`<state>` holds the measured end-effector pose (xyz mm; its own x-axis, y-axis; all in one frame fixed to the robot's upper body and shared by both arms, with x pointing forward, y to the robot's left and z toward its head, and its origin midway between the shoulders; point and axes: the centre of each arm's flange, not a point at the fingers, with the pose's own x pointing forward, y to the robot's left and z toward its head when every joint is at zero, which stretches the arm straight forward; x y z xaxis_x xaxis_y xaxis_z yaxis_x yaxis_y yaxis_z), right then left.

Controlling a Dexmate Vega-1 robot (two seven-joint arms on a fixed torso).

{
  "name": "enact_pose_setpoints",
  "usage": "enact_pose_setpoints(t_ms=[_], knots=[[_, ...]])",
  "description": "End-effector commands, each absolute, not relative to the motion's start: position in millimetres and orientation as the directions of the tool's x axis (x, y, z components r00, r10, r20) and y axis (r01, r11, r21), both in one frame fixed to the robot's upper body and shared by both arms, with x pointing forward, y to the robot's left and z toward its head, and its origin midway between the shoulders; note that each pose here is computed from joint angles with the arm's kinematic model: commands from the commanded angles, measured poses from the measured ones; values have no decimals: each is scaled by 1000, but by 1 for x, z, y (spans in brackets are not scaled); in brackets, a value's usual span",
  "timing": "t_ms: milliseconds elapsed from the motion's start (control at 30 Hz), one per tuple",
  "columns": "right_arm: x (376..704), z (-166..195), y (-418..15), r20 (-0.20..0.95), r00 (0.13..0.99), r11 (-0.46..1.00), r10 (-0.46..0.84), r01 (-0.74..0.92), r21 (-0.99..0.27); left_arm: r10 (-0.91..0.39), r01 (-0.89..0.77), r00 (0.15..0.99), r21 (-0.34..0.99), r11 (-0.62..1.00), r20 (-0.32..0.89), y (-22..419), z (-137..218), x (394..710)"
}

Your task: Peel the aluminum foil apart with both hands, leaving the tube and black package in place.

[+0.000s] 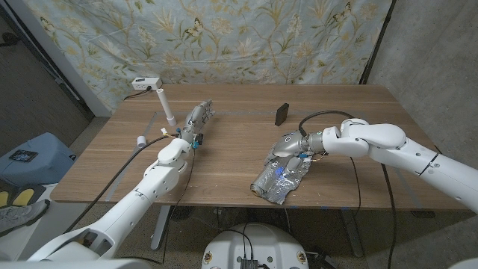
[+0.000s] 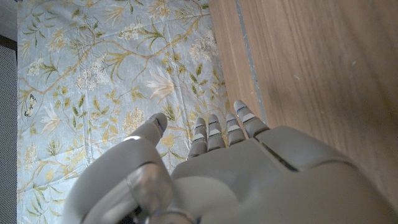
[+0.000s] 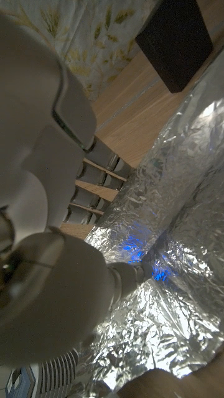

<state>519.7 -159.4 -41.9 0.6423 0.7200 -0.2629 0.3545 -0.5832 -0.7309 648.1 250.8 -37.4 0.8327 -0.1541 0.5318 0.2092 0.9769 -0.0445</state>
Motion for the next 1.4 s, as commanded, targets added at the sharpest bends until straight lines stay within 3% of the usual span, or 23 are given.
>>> enact_pose_setpoints(t_ms=[33, 1400], knots=[[520, -45, -153, -238, 601, -543, 763, 396, -741, -143, 202, 837, -56, 978, 529, 251, -40, 646], [542, -69, -173, -60, 441, -284, 895, 461, -841, -170, 216, 854, -38, 976, 492, 236, -36, 657]])
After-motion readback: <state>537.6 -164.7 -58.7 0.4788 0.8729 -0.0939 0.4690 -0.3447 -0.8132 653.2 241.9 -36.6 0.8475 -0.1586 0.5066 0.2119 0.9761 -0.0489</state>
